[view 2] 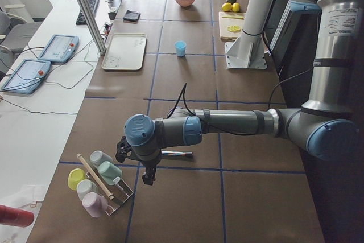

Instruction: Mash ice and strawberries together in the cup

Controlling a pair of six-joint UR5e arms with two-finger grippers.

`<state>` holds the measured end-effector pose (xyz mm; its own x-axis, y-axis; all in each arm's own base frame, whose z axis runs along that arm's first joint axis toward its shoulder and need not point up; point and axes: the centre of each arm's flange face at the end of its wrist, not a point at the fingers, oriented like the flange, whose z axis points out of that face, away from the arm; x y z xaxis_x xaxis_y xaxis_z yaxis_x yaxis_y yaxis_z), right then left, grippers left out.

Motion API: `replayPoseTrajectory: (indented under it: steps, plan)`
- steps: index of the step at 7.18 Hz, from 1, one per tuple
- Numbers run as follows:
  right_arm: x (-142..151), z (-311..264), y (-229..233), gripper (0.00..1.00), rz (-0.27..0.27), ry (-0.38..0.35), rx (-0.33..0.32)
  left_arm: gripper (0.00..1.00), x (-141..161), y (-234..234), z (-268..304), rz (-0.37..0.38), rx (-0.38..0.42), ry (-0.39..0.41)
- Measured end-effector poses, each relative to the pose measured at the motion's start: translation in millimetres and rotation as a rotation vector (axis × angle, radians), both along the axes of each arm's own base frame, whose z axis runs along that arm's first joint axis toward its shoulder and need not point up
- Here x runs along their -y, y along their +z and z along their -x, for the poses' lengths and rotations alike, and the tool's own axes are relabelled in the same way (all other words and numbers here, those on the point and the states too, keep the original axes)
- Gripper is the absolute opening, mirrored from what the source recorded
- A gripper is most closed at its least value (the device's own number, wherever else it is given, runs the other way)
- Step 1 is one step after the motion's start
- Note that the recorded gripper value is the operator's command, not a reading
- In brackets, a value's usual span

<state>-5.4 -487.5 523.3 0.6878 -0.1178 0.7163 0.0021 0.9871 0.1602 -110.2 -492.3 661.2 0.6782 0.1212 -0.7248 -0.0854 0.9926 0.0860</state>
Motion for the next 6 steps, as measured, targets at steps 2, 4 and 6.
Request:
replayPoseTrajectory:
  steps: [2, 4, 6]
  plan:
    - [-5, 36, -18, 1.0, 0.098, 0.058, 0.024, 1.0, 0, 0, 0, 0.002, 0.0, -0.001]
    - [-8, 57, -20, 0.99, 0.132, 0.052, 0.027, 1.0, -1, 1, 0, 0.004, 0.0, -0.003]
    - [-13, 63, -13, 0.98, 0.169, 0.07, 0.02, 1.0, -1, 0, 0, 0.004, 0.0, -0.003]
